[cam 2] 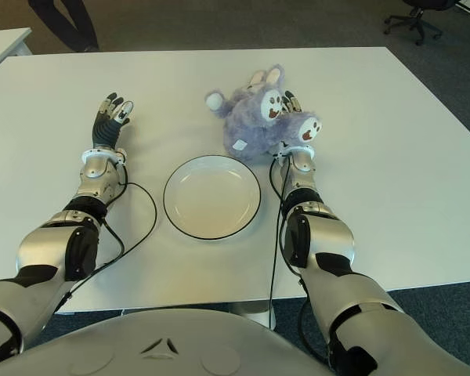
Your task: Put the doll into the plate.
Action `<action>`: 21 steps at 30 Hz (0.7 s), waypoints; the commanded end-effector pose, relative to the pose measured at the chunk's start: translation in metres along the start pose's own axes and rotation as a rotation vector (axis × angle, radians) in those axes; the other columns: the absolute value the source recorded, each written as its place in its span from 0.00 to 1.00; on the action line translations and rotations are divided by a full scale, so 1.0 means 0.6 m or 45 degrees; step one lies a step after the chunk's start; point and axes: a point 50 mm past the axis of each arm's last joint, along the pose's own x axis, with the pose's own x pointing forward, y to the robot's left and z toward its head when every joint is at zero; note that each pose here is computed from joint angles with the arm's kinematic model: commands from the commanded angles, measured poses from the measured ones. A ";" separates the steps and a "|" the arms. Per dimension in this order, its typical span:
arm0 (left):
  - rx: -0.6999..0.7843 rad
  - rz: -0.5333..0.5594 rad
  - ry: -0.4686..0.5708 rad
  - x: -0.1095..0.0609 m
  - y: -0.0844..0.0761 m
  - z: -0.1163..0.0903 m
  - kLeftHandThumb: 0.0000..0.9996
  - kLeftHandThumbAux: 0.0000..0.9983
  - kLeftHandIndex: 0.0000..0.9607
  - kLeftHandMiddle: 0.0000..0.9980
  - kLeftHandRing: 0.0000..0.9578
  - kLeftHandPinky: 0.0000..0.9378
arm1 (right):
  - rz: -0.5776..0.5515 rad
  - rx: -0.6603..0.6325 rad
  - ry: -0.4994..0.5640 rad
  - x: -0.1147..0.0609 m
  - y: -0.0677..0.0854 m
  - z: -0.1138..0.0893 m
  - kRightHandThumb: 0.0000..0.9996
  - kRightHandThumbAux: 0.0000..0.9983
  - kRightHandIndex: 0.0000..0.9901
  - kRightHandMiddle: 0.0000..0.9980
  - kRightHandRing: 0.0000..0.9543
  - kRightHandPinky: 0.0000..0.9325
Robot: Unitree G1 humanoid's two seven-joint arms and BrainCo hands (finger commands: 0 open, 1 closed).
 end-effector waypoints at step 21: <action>0.007 0.017 0.276 -0.056 0.001 -0.092 0.00 0.50 0.00 0.10 0.14 0.19 | -0.037 0.031 0.207 -0.042 -0.017 -0.076 0.12 0.60 0.04 0.09 0.08 0.09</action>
